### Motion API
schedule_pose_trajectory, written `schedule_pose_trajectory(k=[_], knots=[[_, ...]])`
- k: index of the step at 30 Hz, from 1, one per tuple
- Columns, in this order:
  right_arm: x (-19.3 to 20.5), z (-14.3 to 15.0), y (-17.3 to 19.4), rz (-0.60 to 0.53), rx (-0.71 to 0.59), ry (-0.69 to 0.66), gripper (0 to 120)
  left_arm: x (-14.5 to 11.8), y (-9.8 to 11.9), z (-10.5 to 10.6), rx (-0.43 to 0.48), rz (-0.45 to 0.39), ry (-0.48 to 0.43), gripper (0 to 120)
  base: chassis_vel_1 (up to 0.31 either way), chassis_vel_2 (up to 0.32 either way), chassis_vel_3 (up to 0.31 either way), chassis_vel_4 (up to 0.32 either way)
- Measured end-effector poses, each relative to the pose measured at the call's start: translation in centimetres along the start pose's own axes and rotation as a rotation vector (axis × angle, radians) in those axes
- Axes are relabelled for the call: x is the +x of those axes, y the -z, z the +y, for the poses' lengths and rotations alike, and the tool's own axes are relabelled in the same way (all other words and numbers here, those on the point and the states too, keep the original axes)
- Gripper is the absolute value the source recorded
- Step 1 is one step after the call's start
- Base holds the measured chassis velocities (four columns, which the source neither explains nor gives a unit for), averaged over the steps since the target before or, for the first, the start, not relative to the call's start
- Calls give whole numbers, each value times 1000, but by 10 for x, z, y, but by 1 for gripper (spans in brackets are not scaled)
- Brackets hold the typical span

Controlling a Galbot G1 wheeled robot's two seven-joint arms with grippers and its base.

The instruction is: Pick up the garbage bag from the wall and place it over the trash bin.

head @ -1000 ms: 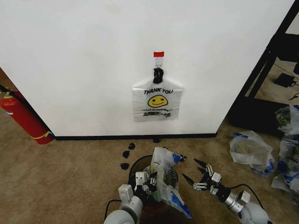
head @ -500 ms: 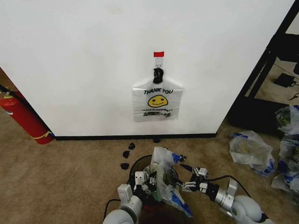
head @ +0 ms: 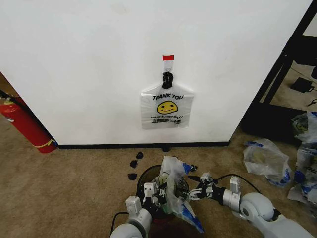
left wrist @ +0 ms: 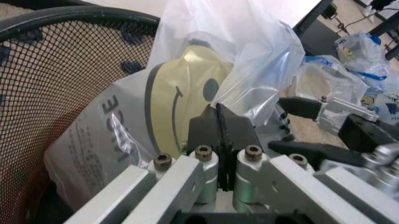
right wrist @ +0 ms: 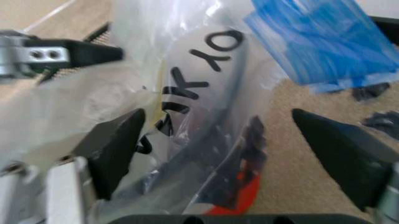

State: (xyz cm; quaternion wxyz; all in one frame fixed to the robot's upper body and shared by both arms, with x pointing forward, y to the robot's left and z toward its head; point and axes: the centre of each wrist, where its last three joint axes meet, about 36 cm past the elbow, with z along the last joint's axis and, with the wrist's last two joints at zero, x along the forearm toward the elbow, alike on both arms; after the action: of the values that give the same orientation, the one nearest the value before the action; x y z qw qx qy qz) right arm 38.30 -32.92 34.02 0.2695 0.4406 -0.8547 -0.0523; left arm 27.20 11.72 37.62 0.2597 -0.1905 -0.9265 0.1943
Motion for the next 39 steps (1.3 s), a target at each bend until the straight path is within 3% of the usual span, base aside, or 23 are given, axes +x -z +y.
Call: schedule_pose_trajectory(k=[4,10,13,17,19,24,28,31,34,39], knots=[[-4,-3,1,18,-3,-15,77,0,0,-1,2,0,-3,0,0,0,0,0],[-19,-2,2,42,-37,-42,50,-1,0,-3,4,-1,-8,0,0,0,0,0],[-20,0,4,51,-42,-46,43,-1,0,-3,2,-1,-7,0,0,0,0,0],[-21,3,7,71,-52,-52,25,-1,0,-2,1,-2,-6,0,0,0,0,0],[-21,5,6,74,-56,-51,22,-2,0,-2,2,-3,-7,0,0,0,0,0],[-19,27,-5,95,-112,-63,1,1,2,-6,4,-9,-19,0,0,0,0,0],[-16,46,-8,91,-137,-89,0,4,2,-9,5,-12,-29,0,0,0,0,0],[-17,81,-6,50,-148,-180,0,6,1,-13,-1,-19,-39,0,0,0,0,0],[-25,113,-1,-42,-172,-336,0,8,1,-15,-2,-23,-48,0,0,0,0,0],[-37,135,5,-160,-223,-482,0,10,2,-17,-6,-29,-54,0,0,0,0,0]])
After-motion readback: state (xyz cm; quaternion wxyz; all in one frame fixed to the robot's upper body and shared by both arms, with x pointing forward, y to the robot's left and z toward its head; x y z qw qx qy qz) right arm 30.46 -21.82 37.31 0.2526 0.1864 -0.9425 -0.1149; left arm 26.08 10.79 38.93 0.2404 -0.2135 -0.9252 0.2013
